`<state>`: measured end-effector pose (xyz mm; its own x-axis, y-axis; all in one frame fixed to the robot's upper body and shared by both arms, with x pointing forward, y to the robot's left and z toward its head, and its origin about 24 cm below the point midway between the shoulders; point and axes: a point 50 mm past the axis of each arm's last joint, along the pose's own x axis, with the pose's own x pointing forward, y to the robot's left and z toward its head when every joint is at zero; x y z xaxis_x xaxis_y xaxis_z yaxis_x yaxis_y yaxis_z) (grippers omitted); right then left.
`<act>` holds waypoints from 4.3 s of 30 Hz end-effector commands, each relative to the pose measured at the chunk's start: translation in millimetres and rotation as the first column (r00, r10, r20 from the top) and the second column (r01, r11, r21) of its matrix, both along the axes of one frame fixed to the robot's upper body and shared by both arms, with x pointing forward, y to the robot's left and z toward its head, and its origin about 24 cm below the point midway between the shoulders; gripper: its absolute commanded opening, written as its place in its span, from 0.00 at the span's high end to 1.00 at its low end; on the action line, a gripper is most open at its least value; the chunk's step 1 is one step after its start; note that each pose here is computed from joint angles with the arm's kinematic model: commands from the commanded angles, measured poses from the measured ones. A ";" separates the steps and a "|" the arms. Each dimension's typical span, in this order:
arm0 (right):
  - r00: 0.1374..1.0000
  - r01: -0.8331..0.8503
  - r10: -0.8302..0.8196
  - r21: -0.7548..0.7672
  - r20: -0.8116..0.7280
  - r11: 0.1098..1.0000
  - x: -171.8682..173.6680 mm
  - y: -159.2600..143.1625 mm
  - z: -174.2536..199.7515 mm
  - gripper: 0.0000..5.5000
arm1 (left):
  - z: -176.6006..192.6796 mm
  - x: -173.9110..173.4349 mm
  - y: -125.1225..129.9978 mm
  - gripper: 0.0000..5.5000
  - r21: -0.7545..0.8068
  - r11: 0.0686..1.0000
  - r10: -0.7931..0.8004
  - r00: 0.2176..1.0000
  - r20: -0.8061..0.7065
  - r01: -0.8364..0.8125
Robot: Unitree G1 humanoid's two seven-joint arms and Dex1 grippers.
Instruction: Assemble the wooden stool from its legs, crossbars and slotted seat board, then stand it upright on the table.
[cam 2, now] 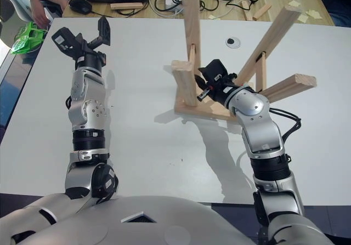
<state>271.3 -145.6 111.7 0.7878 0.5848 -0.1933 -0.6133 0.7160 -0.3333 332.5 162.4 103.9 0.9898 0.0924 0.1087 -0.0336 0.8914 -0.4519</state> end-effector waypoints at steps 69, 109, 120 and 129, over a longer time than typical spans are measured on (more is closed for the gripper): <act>0.852 0.277 -0.188 0.117 -0.489 0.954 -15.6 -171.9 -108.4 1.00 | -74.5 -80.2 -121.0 0.99 0.091 0.624 -0.580 0.539 -0.610 0.776; 0.894 0.069 0.103 0.361 -0.436 0.930 -25.4 -137.5 -68.7 1.00 | -43.0 -90.3 -106.2 0.99 -0.006 0.486 -0.765 0.422 -0.487 0.874; 0.904 0.007 0.172 0.415 -0.392 0.910 -19.6 -125.7 -48.6 1.00 | -26.9 -81.6 -99.4 0.99 -0.006 0.502 -0.792 0.457 -0.406 0.865; 0.904 -0.004 0.189 0.434 -0.383 0.901 -20.4 -121.3 -46.0 1.00 | -21.1 -76.8 -95.5 0.99 -0.008 0.522 -0.790 0.480 -0.381 0.853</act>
<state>243.1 -294.2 57.7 0.7015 0.6385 -0.3166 -0.5927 0.7694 0.2383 259.4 96.0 66.8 0.6768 -0.6256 -0.3880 0.5279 0.7798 -0.3365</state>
